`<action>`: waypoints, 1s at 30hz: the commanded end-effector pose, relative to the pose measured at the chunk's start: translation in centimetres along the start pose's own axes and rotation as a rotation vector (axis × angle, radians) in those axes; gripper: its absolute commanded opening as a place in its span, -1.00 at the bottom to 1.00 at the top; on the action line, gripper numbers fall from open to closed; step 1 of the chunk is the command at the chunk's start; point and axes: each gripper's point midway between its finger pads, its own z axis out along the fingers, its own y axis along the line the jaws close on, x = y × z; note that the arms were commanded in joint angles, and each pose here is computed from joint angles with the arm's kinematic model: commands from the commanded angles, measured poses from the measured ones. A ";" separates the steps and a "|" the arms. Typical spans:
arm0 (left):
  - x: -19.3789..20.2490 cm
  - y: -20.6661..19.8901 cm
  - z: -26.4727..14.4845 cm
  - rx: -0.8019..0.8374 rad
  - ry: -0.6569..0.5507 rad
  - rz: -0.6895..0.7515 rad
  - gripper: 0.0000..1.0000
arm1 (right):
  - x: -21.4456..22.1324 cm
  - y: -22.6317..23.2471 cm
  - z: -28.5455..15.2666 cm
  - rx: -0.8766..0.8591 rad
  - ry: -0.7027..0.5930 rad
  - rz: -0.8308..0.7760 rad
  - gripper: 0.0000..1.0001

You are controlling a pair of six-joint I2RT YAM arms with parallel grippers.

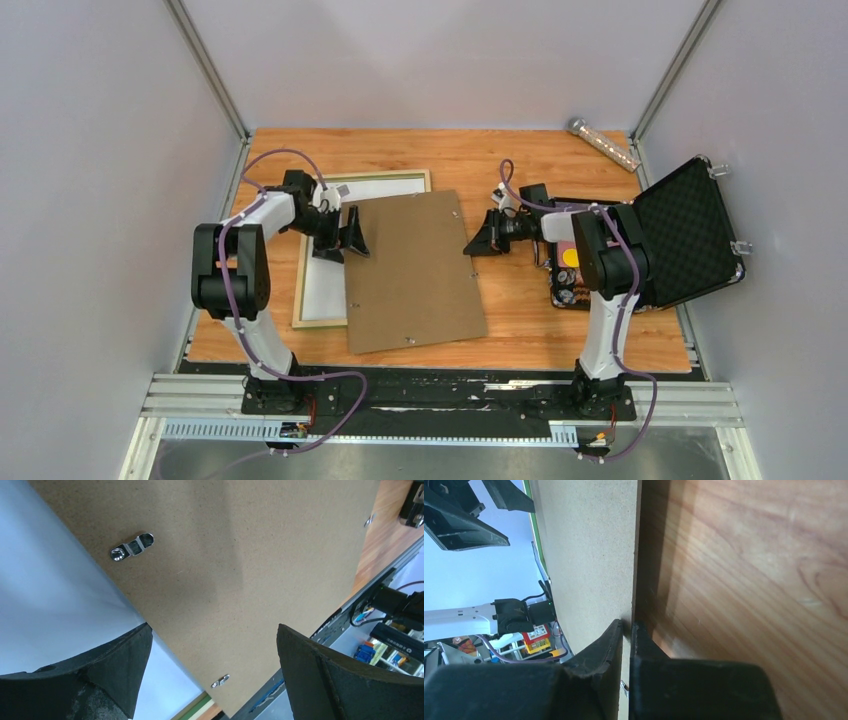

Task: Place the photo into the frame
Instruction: Pick up the photo frame item at the center of the board.

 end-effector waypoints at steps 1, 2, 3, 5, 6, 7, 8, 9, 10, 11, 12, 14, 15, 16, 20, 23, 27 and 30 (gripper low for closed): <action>-4.2 -2.0 -0.3 0.090 -0.100 0.046 1.00 | -1.5 3.0 -0.4 -0.050 -0.081 -0.077 -1.00; -4.6 -1.9 -0.2 0.092 -0.105 0.044 1.00 | -1.4 3.0 -0.4 -0.046 -0.086 -0.075 -1.00; -4.9 -1.8 -0.1 0.092 -0.107 0.042 1.00 | -1.4 3.0 -0.5 -0.042 -0.092 -0.074 -1.00; -5.2 -1.7 0.0 0.088 -0.111 0.041 1.00 | -1.2 2.7 -0.5 -0.031 -0.100 -0.068 -1.00; -5.2 -1.5 0.1 0.082 -0.112 0.043 1.00 | -1.2 2.6 -0.5 -0.028 -0.102 -0.066 -1.00; -5.2 -1.4 0.2 0.076 -0.109 0.044 1.00 | -1.2 2.6 -0.5 -0.027 -0.101 -0.065 -1.00; -5.1 -1.1 0.2 0.065 -0.107 0.043 1.00 | -1.1 2.5 -0.5 -0.026 -0.100 -0.063 -1.00; -4.9 -0.9 0.3 0.059 -0.103 0.044 1.00 | -1.1 2.4 -0.4 -0.024 -0.098 -0.059 -1.00; -4.8 -0.7 0.3 0.053 -0.101 0.039 1.00 | -1.0 2.2 -0.3 -0.022 -0.096 -0.055 -1.00; -4.6 -0.6 0.3 0.051 -0.098 0.038 1.00 | -1.0 2.1 -0.2 -0.021 -0.094 -0.054 -1.00; -4.6 -0.4 0.3 0.049 -0.100 0.034 1.00 | -0.9 1.9 -0.2 -0.019 -0.092 -0.052 -1.00; -4.4 -0.2 0.0 0.047 -0.104 0.030 1.00 | -0.8 1.7 -0.1 -0.015 -0.088 -0.049 -1.00; -4.4 0.0 -0.2 0.046 -0.110 0.028 1.00 | -0.8 1.6 -0.1 -0.012 -0.087 -0.048 -1.00; -4.5 0.0 -0.3 0.047 -0.113 0.027 1.00 | -0.8 1.5 -0.1 -0.011 -0.087 -0.048 -1.00; -4.2 -0.4 -0.6 0.062 -0.115 0.031 1.00 | -0.9 1.5 -0.1 -0.009 -0.087 -0.052 -1.00; -3.9 -0.7 -0.7 0.077 -0.110 0.031 1.00 | -0.9 1.6 -0.2 -0.008 -0.087 -0.057 -1.00; -3.8 -0.3 -1.2 0.062 -0.119 0.030 1.00 | -0.9 1.3 -0.2 -0.001 -0.086 -0.057 -1.00; -3.8 0.4 -2.1 0.040 -0.143 0.021 1.00 | -0.8 1.1 -0.2 0.001 -0.086 -0.052 -1.00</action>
